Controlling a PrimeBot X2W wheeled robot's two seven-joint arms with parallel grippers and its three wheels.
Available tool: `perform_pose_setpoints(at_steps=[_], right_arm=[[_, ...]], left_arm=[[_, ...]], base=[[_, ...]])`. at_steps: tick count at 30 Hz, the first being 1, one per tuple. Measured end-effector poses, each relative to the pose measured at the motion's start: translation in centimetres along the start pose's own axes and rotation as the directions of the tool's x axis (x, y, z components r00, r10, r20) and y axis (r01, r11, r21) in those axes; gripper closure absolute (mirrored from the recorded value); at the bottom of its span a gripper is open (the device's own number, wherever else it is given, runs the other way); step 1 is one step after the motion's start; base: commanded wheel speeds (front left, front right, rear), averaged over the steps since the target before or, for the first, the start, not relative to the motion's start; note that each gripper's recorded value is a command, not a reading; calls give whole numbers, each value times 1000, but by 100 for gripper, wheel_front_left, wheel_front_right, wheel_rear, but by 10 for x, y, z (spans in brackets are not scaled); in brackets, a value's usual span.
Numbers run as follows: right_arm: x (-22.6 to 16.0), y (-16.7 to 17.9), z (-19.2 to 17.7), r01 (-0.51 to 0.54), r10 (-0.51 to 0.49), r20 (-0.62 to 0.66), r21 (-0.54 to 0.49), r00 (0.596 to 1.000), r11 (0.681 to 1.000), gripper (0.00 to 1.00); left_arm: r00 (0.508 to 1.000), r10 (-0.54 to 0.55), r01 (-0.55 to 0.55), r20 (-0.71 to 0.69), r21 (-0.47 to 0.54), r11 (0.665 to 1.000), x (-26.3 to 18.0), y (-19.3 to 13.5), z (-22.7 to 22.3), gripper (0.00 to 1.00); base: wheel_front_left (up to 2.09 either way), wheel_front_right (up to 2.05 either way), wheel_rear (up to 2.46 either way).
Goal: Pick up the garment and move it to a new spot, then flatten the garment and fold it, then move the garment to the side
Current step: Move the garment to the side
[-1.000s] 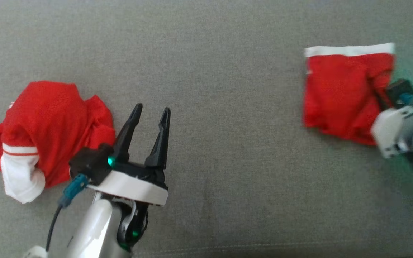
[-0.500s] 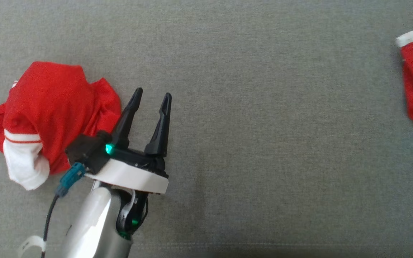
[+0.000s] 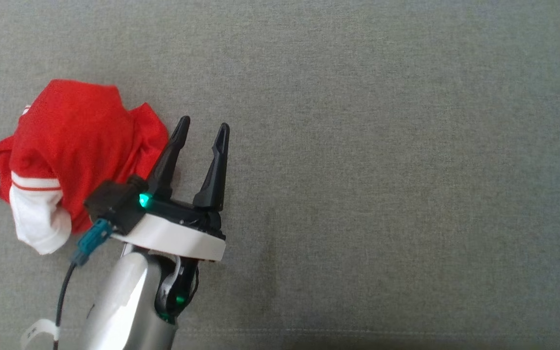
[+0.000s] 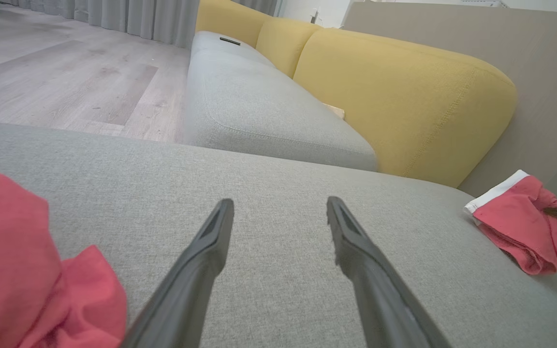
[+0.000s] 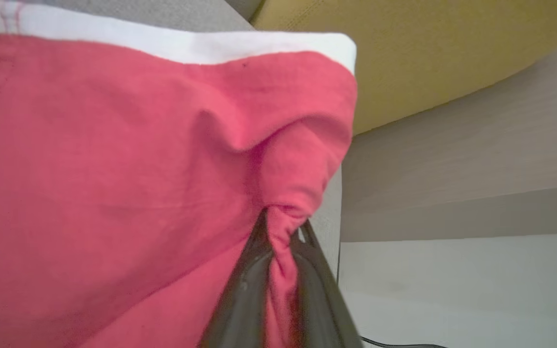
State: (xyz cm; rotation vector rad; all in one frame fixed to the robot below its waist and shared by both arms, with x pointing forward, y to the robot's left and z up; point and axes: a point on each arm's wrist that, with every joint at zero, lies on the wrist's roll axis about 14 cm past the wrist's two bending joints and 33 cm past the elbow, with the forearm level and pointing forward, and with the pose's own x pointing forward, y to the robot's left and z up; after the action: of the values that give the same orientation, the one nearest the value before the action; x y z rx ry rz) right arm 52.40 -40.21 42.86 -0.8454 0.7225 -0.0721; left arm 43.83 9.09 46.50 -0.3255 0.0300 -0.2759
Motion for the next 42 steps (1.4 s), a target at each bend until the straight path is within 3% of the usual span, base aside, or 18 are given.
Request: perform_pose_setpoints(at_steps=[1, 2, 3, 10, 15, 17, 21, 26, 29, 31, 42], right_arm=[[-1, -2, -1, 8, -8, -6, 15, 1000, 1000, 100], [-2, -4, -1, 14, -14, -7, 16, 1000, 1000, 23], [-3, -5, -3, 20, -19, -10, 29, 1000, 999, 0], [-19, 6, 7, 24, -27, 26, 109, 999, 994, 0], [-42, 8, 62, 4, -66, 234, 255, 970, 967, 0], [-60, 19, 97, -52, -78, 362, 336, 929, 941, 0], [-108, 42, 151, -189, -116, 576, 442, 809, 877, 0], [-167, 56, 178, -329, -207, 716, 533, 667, 780, 0], [-194, 72, 176, -393, -240, 746, 561, 620, 729, 0], [-206, 84, 165, -416, -248, 751, 572, 613, 707, 0], [-239, 134, 114, -504, -215, 727, 628, 652, 593, 0]], left_arm=[[1000, -1, 1, 1, 0, 1000, 0, 0, 0, 0], [1000, -1, 1, 1, 0, 1000, 0, -1, 1, 0], [1000, -3, 3, 2, 0, 1000, 0, -1, 1, 0], [1000, -13, 13, 13, 5, 1000, -4, -7, 7, 0], [998, -15, 14, 58, 17, 1000, -8, -10, 25, 0], [997, -9, 8, 82, 22, 1000, -11, -9, 34, 0], [994, 5, -8, 113, 26, 1000, -25, -10, 46, 0], [986, 14, -22, 169, 44, 999, -38, -12, 67, 0], [981, 14, -24, 194, 49, 999, -47, -15, 75, 0], [980, 15, -25, 196, 48, 999, -54, -16, 76, 0], [985, 45, -52, 164, 36, 998, -91, -18, 62, 0]], base=[[0, 0, 0], [0, 0, 0], [0, 0, 0], [0, 0, 0], [0, 0, 0], [0, 0, 0], [0, 0, 0], [0, 0, 0], [0, 0, 0], [0, 0, 0], [0, 0, 0]])
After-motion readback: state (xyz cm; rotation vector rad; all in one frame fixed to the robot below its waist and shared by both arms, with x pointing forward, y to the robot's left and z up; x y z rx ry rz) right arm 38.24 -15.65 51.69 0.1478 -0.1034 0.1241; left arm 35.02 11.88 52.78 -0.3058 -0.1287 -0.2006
